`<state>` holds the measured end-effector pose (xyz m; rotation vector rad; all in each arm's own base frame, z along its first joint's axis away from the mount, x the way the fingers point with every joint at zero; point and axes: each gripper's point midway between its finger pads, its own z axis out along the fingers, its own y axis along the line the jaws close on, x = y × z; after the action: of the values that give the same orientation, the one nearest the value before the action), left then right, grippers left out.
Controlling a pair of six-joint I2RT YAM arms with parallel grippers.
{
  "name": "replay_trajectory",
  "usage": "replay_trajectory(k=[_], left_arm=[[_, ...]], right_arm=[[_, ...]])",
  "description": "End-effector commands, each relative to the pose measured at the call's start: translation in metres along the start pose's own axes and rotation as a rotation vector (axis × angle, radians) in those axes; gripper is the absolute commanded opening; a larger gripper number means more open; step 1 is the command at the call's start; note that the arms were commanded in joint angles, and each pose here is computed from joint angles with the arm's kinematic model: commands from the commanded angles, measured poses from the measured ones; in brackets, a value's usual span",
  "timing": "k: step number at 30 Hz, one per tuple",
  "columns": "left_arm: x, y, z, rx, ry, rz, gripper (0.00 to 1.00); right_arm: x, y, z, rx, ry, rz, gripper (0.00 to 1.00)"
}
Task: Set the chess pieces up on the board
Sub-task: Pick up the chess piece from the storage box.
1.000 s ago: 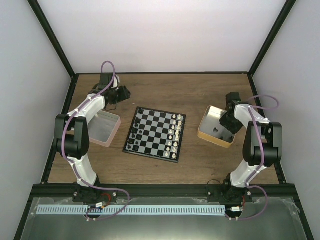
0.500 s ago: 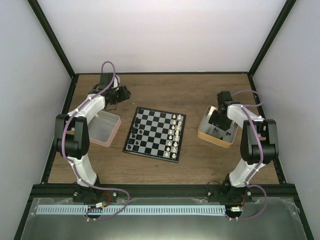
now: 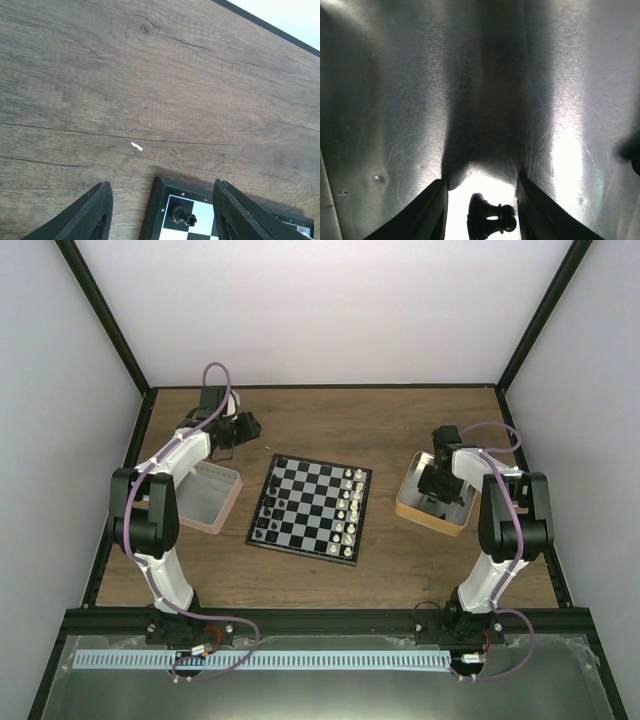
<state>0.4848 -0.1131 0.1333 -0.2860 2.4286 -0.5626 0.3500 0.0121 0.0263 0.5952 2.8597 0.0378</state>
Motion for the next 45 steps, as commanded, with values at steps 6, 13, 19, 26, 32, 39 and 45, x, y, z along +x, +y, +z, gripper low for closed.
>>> replay_trajectory(k=[6, 13, 19, 26, 32, 39, 45], left_arm=[[-0.006, -0.002, -0.001, 0.012, -0.011, 0.007, 0.57], [-0.005, -0.002, -0.001, 0.011, -0.009, 0.008, 0.57], [-0.006, -0.003, -0.001, 0.014, -0.011, 0.008, 0.57], [-0.008, -0.005, -0.003, 0.022, -0.013, 0.011, 0.57], [-0.008, -0.007, -0.004, 0.031, -0.014, 0.013, 0.57], [-0.008, -0.008, -0.005, 0.033, -0.014, 0.012, 0.57], [-0.007, -0.008, -0.003, 0.033, -0.011, 0.009, 0.57]], right_arm=[[0.013, -0.012, 0.002, 0.069, 0.035, 0.070, 0.47], [0.028, -0.014, 0.008, 0.073, 0.081, 0.134, 0.48], [0.029, -0.016, 0.009, 0.083, 0.081, 0.159, 0.38], [0.021, -0.011, 0.007, 0.060, 0.052, 0.194, 0.34], [0.017, -0.003, 0.003, 0.019, 0.045, 0.221, 0.32], [0.025, -0.006, 0.004, 0.038, 0.076, 0.192, 0.45], [0.036, -0.005, 0.006, 0.050, 0.113, 0.177, 0.37]])
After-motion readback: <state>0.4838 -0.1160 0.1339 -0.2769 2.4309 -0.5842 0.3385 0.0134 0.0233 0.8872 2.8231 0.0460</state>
